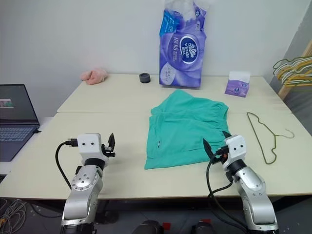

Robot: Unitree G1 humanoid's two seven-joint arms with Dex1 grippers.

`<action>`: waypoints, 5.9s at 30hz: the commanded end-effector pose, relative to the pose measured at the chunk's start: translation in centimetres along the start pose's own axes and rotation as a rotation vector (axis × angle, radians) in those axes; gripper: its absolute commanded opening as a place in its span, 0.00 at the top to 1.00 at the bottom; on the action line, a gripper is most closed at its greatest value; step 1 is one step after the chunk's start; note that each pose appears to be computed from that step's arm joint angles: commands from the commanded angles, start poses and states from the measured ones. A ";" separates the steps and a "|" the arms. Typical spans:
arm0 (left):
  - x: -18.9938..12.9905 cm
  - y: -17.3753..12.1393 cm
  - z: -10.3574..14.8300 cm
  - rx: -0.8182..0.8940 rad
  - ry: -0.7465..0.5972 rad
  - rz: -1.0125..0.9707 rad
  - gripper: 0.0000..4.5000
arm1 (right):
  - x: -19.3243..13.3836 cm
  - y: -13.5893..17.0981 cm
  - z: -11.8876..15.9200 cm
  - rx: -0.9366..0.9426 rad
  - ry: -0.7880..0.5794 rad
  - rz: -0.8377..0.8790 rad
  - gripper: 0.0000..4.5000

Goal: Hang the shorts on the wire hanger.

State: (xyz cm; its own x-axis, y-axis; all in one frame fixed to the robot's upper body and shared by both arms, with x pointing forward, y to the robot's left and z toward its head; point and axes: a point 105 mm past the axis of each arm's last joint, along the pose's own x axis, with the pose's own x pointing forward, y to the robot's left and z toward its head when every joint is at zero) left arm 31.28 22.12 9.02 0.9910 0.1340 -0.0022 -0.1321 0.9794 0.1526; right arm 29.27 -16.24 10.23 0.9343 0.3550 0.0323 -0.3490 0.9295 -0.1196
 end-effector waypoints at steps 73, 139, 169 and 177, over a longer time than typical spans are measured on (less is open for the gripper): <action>-1.7 -10.0 -3.1 0.362 0.210 -1.182 0.99 | -3.0 -2.2 -0.7 -0.826 0.345 0.540 0.00; -17.0 -3.0 -2.8 0.234 0.721 -1.801 1.00 | -7.3 1.8 -2.6 -0.966 0.442 1.199 0.99; -9.5 -9.4 1.2 0.161 0.272 -1.478 0.00 | -2.7 -6.8 5.5 -0.391 0.384 0.462 0.00; -5.1 -13.2 5.0 0.249 -0.035 -1.361 0.00 | -2.3 -13.9 1.7 -0.109 0.439 -0.166 0.00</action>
State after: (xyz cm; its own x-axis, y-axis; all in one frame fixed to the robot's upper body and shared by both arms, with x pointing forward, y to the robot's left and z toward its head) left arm 27.85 8.06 11.27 0.3313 -0.9003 -0.2824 0.9410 0.2932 0.1693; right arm 31.43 -28.39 11.80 0.8884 0.1844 -0.4204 -0.2925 0.9332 -0.2088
